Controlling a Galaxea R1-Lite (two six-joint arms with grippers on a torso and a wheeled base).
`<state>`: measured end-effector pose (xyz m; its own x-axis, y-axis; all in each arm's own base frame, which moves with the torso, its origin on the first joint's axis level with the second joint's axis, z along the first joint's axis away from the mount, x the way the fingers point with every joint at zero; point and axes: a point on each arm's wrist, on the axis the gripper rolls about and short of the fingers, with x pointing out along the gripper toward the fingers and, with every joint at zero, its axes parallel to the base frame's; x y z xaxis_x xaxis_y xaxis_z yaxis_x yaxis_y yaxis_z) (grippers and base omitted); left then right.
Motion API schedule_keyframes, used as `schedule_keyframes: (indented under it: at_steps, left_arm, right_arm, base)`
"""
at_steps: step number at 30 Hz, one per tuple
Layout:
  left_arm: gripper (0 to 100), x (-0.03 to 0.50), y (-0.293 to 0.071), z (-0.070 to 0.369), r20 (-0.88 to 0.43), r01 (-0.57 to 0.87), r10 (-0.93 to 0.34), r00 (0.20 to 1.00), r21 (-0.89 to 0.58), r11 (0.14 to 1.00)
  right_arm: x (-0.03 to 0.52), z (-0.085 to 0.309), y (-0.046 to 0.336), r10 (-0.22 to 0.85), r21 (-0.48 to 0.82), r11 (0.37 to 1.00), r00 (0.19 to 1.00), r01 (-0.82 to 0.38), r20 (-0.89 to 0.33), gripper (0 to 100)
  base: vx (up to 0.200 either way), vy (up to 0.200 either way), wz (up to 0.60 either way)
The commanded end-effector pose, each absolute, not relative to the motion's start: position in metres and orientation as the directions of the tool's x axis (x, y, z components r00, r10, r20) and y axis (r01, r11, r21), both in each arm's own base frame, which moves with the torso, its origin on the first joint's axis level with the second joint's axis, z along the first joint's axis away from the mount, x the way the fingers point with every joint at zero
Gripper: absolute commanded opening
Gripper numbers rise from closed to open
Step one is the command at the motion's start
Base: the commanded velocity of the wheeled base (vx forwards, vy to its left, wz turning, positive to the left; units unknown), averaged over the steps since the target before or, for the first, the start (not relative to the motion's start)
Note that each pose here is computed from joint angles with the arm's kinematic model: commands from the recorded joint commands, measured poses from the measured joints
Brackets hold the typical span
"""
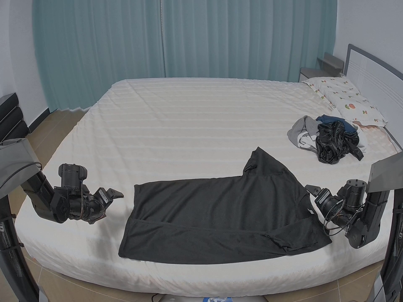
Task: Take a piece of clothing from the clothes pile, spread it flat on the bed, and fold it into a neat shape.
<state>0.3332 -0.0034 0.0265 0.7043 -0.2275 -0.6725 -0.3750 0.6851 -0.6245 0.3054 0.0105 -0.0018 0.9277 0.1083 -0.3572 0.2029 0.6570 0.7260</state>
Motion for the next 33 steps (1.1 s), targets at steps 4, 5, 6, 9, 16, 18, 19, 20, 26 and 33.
schedule_keyframes:
  at_steps: [4, 5, 6, 9, 16, 18, 19, 20, 26, 33]
  left_arm:
    - [100, 0.332, -0.011, 0.029, -0.668, -0.368, -0.246, 0.702, -0.636, 0.679]
    - [100, 0.332, -0.013, 0.028, -0.671, -0.367, -0.250, 0.698, -0.635, 0.680]
    - [100, 0.332, -0.015, 0.028, -0.671, -0.363, -0.251, 0.698, -0.634, 0.683]
    - [100, 0.333, -0.020, 0.029, -0.667, -0.370, -0.261, 0.698, -0.648, 0.665]
    - [100, 0.335, -0.023, 0.031, -0.658, -0.374, -0.270, 0.704, -0.665, 0.647]
    - [100, 0.336, -0.023, 0.032, -0.655, -0.372, -0.270, 0.706, -0.666, 0.646]
    - [100, 0.336, -0.023, 0.032, -0.653, -0.371, -0.270, 0.708, -0.668, 0.645]
    - [100, 0.336, -0.023, 0.032, -0.655, -0.373, -0.270, 0.706, -0.667, 0.645]
    - [100, 0.339, -0.023, 0.034, -0.644, -0.366, -0.269, 0.716, -0.674, 0.642]
    - [100, 0.356, -0.022, 0.043, -0.605, -0.336, -0.251, 0.756, -0.687, 0.644]
  right_arm:
    - [0.306, -0.001, 0.011, 0.111, 0.729, 0.657, 0.931, 0.194, -0.349, 100]
    - [0.306, -0.002, 0.011, 0.111, 0.728, 0.657, 0.930, 0.195, -0.350, 100]
    - [0.306, -0.002, 0.011, 0.111, 0.727, 0.658, 0.930, 0.195, -0.350, 100]
    - [0.306, -0.001, 0.011, 0.111, 0.729, 0.657, 0.931, 0.194, -0.349, 100]
    - [0.305, -0.001, 0.011, 0.111, 0.728, 0.657, 0.930, 0.195, -0.350, 100]
    - [0.305, -0.001, 0.011, 0.113, 0.728, 0.657, 0.930, 0.194, -0.350, 100]
    - [0.305, -0.001, 0.011, 0.113, 0.728, 0.657, 0.930, 0.194, -0.350, 100]
    - [0.305, -0.001, 0.011, 0.113, 0.728, 0.657, 0.930, 0.194, -0.350, 100]
    - [0.305, -0.001, 0.011, 0.113, 0.728, 0.657, 0.930, 0.194, -0.350, 100]
    - [0.305, 0.001, 0.016, 0.126, 0.729, 0.660, 0.930, 0.181, -0.344, 100]
  base:
    - [0.000, 0.000, 0.00]
    - [0.000, 0.000, 0.00]
    - [0.000, 0.000, 0.00]
    - [0.000, 0.000, 0.00]
    - [0.000, -0.200, 0.00]
    - [0.000, -0.100, 0.00]
    - [0.000, 0.000, 0.00]
    - [0.000, 0.000, 0.00]
    - [0.000, 0.000, 0.00]
    - [0.000, 0.000, 0.00]
